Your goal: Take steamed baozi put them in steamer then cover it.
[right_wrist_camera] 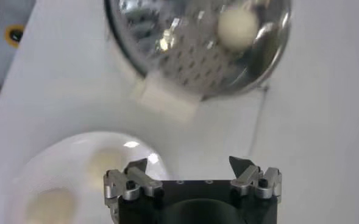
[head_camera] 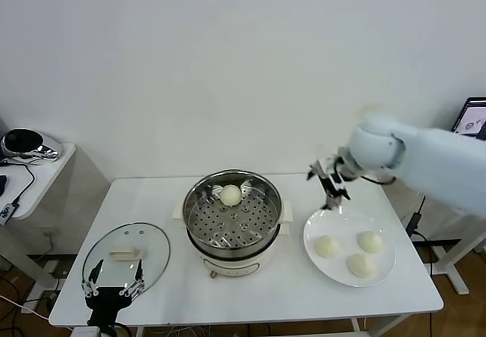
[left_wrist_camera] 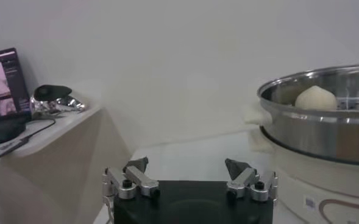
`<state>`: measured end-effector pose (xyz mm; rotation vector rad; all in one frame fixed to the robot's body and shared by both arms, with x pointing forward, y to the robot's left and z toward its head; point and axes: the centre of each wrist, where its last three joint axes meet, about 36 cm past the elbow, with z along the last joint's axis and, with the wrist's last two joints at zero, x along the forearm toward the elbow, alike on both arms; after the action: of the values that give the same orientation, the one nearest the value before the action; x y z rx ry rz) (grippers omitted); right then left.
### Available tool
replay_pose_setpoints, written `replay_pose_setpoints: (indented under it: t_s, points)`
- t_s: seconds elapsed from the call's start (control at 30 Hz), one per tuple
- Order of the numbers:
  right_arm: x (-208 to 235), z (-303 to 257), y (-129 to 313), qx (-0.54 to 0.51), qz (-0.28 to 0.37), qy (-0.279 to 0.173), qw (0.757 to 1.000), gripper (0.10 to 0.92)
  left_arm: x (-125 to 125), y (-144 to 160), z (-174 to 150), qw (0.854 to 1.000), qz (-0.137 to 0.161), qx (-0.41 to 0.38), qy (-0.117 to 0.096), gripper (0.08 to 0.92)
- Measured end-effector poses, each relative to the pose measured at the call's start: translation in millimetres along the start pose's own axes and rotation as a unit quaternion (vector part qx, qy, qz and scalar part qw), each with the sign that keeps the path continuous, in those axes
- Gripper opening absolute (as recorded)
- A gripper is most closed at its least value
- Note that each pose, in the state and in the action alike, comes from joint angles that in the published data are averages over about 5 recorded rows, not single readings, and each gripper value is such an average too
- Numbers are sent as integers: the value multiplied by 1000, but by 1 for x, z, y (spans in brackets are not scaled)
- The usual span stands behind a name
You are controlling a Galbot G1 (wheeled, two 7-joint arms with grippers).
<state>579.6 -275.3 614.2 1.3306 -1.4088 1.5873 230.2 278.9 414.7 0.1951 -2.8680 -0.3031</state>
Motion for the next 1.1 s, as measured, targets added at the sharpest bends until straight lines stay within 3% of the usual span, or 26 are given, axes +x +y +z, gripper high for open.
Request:
replay_pose_setpoints:
  t_s: [0.5, 1.1]
  points:
    - [-84, 40, 41, -26, -46, 20, 998, 823, 2, 2, 1, 1000, -6, -4, 4, 823]
    - [-146, 34, 46, -20, -64, 23, 998, 804, 6, 3, -1, 1000, -11, -2, 2, 823]
